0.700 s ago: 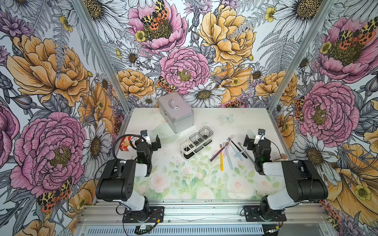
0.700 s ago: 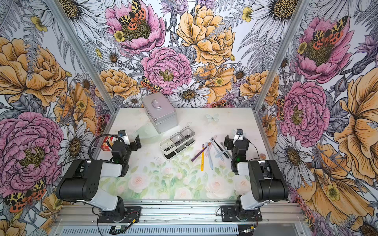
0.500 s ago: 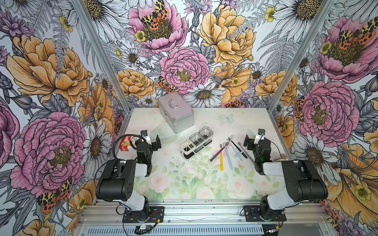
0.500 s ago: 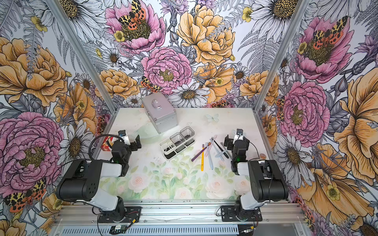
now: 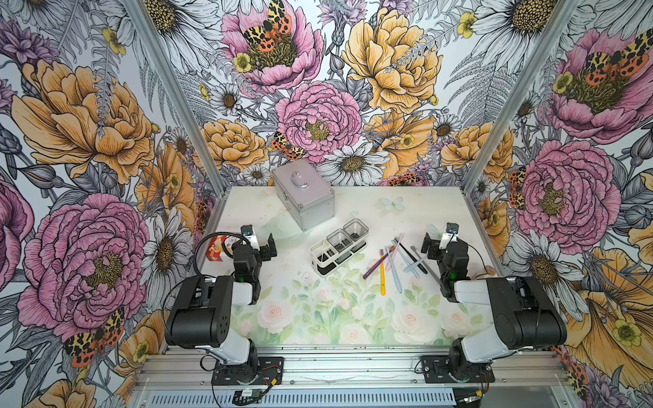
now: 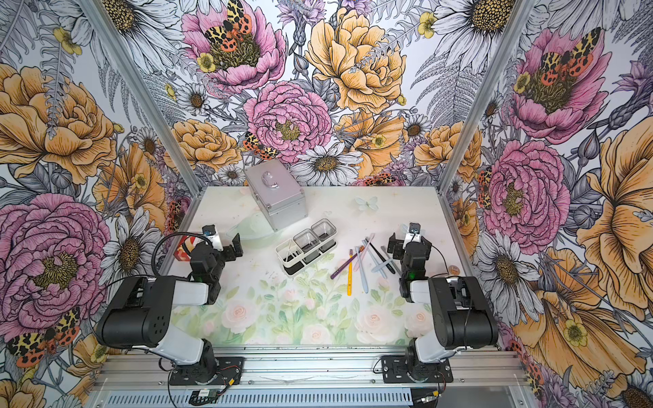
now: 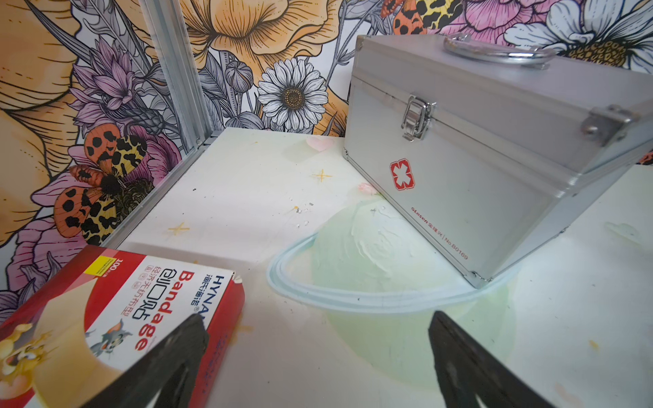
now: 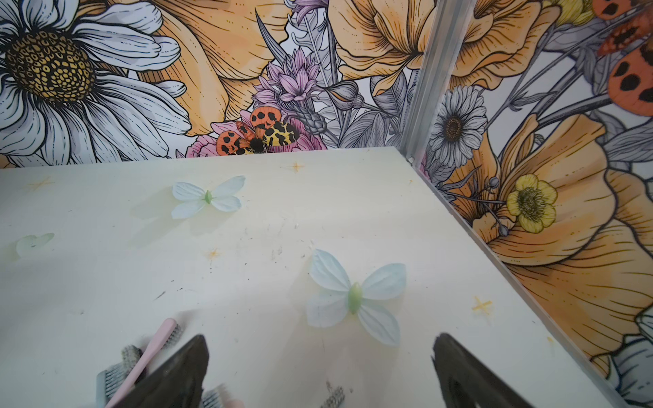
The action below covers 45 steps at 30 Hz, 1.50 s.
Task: Place the toothbrush into the toothbrush holder
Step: Pick up the toothbrush from the center of the board.
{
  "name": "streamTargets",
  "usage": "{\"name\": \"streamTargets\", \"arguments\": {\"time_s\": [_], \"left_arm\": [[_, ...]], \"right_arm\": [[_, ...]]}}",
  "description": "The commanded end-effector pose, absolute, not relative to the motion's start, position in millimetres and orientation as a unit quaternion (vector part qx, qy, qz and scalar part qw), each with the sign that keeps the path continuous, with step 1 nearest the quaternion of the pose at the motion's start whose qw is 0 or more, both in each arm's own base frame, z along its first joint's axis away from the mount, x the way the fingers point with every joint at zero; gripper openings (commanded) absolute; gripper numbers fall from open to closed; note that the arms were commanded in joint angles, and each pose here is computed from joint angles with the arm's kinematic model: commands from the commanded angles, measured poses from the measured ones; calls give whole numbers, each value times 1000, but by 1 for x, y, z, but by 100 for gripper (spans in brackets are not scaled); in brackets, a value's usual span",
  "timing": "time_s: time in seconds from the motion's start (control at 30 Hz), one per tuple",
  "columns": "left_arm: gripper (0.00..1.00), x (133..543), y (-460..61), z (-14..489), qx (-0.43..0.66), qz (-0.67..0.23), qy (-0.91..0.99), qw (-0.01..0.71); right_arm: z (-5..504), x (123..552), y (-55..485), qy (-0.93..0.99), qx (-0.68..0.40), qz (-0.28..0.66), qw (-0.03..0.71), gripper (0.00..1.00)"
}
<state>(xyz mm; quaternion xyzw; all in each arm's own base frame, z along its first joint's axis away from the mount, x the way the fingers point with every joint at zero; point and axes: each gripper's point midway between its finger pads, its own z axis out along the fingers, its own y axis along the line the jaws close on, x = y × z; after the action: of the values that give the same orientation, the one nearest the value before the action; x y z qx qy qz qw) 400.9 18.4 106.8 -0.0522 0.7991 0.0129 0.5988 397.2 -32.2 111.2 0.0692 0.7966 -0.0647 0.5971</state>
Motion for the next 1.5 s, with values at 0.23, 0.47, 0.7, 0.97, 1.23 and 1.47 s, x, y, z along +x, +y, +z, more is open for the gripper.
{"name": "streamTargets", "arguments": {"time_s": [0.23, 0.47, 0.7, 0.97, 1.23, 1.47], "left_arm": [[98, 395, 13, 159, -43, 53, 796, 601], [98, 366, -80, 227, 89, 122, 764, 628], [99, 338, -185, 240, 203, 34, 772, 602], [98, 299, -277, 215, 322, -11, 789, 522], [99, 291, -292, 240, 312, -66, 783, 534], [98, 289, -297, 240, 317, -76, 779, 536]], "right_arm": [[136, 398, -57, 802, 127, -115, 572, 97], [146, 392, -65, 839, 196, -112, 495, 88], [101, 377, -21, 889, 226, 28, 397, 76], [78, 369, -20, 898, 265, 38, 350, 76], [63, 376, -12, 896, 311, 70, 310, 68], [42, 377, -9, 898, 340, 72, 271, 66]]}}
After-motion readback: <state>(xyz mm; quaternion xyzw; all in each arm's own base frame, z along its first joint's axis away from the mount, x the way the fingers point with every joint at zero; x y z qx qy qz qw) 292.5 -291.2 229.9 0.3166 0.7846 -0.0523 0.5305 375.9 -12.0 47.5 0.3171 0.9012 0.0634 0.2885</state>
